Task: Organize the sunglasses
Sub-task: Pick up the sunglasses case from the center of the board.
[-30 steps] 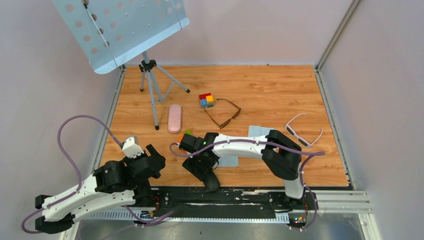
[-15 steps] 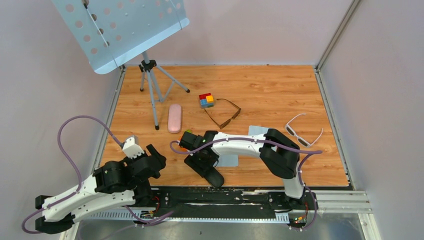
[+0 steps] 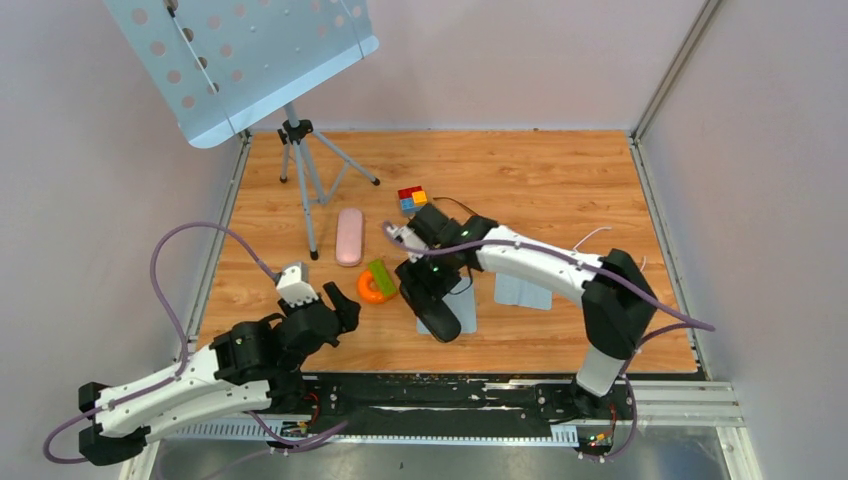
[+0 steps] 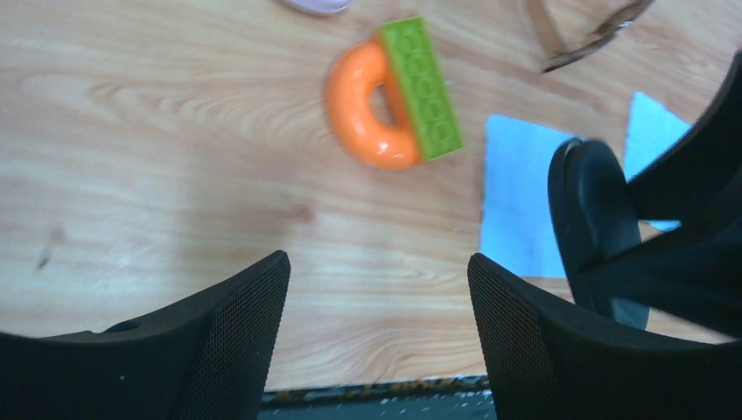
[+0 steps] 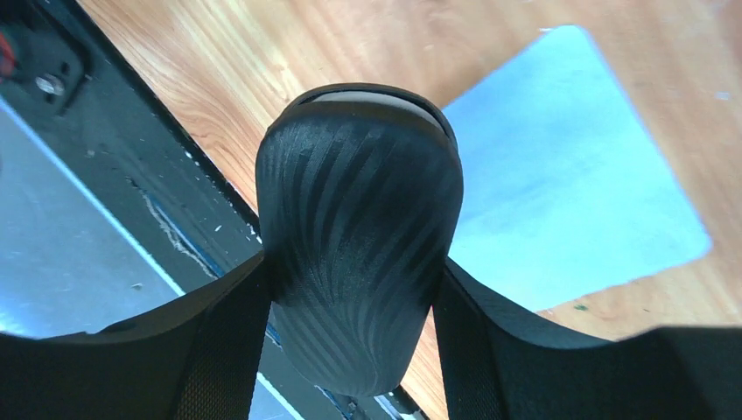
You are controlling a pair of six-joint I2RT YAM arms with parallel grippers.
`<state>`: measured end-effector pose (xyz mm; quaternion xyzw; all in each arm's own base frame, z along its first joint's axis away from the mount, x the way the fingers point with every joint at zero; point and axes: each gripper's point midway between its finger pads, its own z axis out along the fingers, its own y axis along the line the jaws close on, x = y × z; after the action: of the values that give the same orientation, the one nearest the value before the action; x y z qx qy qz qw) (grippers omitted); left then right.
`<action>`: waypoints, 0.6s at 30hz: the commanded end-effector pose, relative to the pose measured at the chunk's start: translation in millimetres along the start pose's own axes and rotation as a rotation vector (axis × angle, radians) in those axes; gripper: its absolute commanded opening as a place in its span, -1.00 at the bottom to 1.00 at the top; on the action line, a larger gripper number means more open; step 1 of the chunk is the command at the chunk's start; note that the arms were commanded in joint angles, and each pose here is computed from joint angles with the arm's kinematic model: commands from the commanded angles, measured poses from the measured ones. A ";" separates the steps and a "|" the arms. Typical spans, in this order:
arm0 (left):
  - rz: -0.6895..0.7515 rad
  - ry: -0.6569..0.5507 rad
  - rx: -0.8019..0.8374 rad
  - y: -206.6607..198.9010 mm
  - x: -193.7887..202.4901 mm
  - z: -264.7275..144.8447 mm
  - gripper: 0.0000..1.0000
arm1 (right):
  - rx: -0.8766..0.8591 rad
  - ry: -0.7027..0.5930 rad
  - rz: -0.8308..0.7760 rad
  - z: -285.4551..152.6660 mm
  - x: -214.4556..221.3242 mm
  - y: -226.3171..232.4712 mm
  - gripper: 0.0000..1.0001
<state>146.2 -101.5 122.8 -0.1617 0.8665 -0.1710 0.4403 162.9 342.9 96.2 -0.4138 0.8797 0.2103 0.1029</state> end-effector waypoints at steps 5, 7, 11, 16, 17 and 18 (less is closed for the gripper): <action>-0.009 -0.165 0.398 -114.5 -28.5 7.0 0.58 | -0.441 -0.178 0.100 -66.4 -10.2 -17.5 -0.89; -0.050 -0.201 0.494 -135.3 -35.8 1.3 0.58 | -0.536 -0.240 0.084 -82.9 -12.5 -15.1 -0.93; -0.064 -0.218 0.629 -170.1 -41.4 -8.7 0.61 | -0.583 -0.302 0.068 -97.4 -9.1 -13.3 -1.00; -0.088 -0.146 0.687 -193.8 -24.1 -3.7 0.61 | -0.646 -0.351 0.053 -105.7 -6.3 -3.1 -1.00; -0.114 -0.145 0.705 -197.7 -23.4 -3.7 0.59 | -0.655 -0.356 0.050 -107.1 -6.0 -1.7 -1.00; -0.138 -0.140 0.714 -198.9 -21.1 -2.3 0.57 | -0.660 -0.361 0.048 -108.3 -6.0 -0.5 -1.00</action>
<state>184.2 -247.8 198.8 -0.0520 0.7519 -0.4052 0.5175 174.1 293.3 173.0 -0.3473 0.7833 0.5052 0.1029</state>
